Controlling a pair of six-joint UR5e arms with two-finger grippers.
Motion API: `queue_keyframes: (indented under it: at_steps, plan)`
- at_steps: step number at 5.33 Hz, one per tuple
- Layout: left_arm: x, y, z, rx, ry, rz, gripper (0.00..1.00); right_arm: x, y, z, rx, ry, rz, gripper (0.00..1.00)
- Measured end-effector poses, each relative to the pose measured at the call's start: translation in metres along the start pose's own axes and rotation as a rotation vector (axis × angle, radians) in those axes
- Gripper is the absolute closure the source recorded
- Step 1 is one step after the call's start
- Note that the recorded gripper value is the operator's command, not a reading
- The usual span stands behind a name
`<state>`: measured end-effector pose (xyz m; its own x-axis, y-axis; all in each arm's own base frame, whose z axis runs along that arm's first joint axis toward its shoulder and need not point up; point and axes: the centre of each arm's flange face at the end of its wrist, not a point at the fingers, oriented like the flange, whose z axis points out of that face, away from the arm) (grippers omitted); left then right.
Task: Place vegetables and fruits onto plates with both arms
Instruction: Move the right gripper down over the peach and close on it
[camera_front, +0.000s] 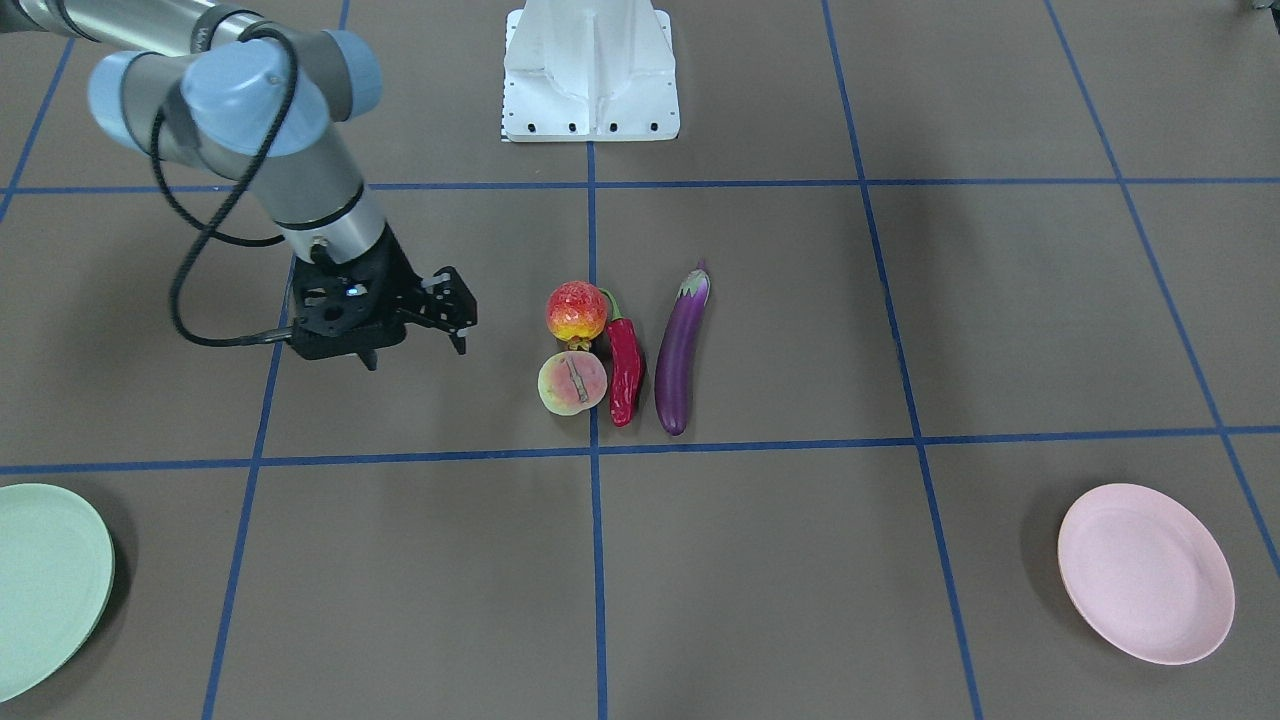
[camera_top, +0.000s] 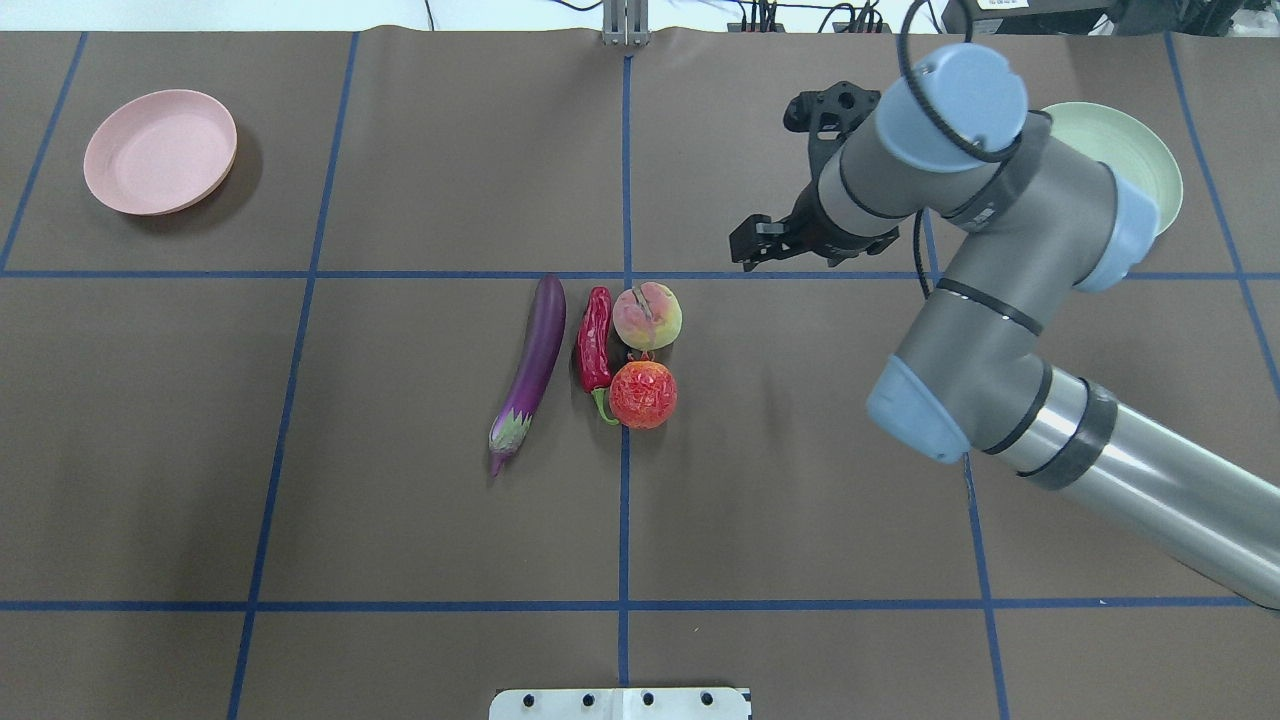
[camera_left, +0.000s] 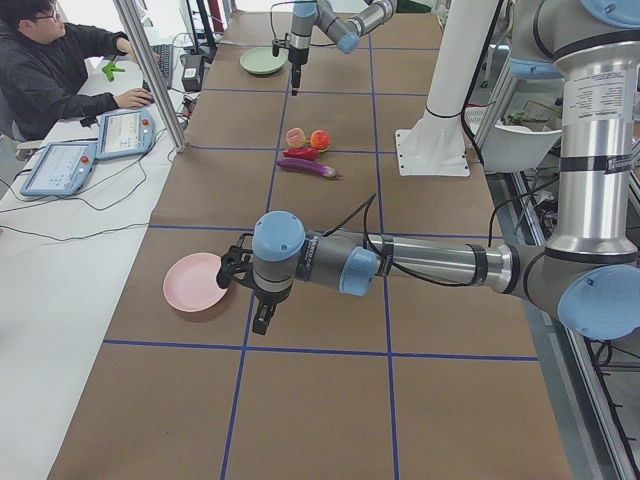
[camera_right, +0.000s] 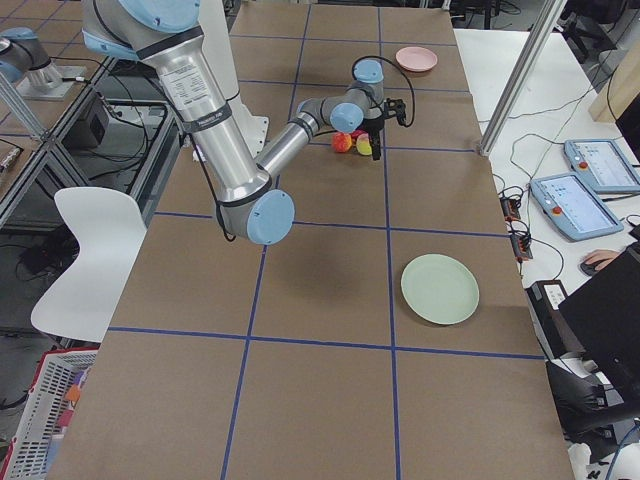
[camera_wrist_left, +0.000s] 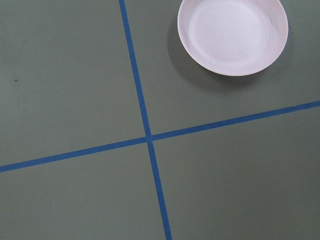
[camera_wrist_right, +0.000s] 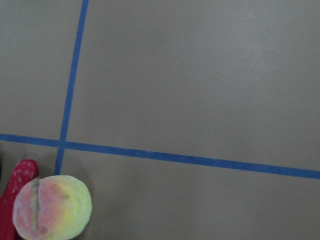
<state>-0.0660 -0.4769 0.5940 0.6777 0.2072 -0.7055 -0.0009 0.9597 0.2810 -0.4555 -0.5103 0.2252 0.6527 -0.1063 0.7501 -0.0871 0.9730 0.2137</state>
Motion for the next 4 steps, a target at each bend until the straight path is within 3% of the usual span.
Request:
queue_keyframes:
  at_steps: [2,4]
  plan:
    - [-0.001,0.001,0.001,-0.002,0.000,-0.001,0.00,-0.090,-0.008,0.043,0.000,0.070,-0.012,0.00]
    - [-0.001,0.001,0.001,-0.003,-0.001,-0.001,0.00,-0.119,-0.005,0.066,0.003,0.109,-0.029,0.00]
